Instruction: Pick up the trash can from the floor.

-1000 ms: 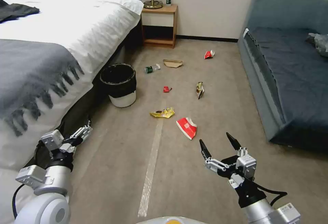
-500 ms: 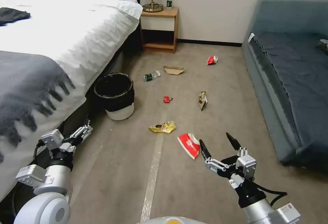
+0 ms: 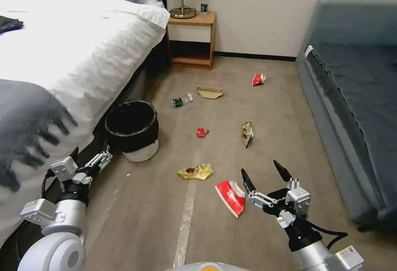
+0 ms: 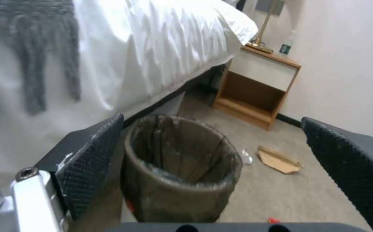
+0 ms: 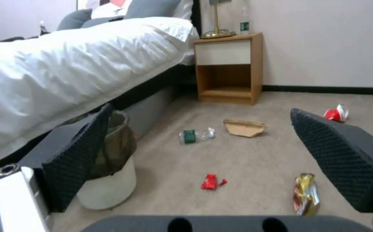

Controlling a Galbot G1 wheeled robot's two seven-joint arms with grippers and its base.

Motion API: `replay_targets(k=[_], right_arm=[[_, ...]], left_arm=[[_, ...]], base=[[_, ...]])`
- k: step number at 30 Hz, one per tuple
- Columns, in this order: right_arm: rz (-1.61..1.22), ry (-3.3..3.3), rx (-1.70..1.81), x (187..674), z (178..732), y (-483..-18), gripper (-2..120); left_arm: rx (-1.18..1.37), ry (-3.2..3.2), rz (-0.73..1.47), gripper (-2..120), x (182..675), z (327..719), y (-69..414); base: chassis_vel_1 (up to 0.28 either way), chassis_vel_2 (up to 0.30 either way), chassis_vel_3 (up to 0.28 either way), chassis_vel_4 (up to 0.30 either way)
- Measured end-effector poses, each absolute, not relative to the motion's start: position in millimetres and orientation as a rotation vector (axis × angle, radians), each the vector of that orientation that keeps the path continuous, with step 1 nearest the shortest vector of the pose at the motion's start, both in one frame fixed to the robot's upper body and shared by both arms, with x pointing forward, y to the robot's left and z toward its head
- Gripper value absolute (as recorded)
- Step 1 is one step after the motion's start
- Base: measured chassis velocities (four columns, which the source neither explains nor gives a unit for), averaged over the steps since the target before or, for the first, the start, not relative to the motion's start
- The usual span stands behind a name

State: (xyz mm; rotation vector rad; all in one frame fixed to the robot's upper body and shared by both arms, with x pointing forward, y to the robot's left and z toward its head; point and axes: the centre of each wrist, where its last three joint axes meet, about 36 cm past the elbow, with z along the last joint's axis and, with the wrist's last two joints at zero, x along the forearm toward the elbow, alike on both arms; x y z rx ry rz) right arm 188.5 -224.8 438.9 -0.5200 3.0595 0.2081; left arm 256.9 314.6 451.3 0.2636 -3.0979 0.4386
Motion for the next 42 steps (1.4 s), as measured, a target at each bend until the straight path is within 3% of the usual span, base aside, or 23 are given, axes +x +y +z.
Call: replay_targets(k=[17,28,42], right_arm=[[0.216,3.057,-0.522,190,436,-225,100],[0.231,3.056,-0.522,192,431,-226,100],[0.253,3.04,-0.496,194,431,-230,100]], left_arm=[[0.276,-3.09,0.439,100,260,449,316],[0.292,-3.077,0.447,100,262,450,318],[0.372,-2.882,0.685,100,300,471,341]], base=[[-0.16,0.161,0.163,-0.162],[-0.012,0.0,-0.001,-0.009],[0.0,0.0,0.0,0.0]])
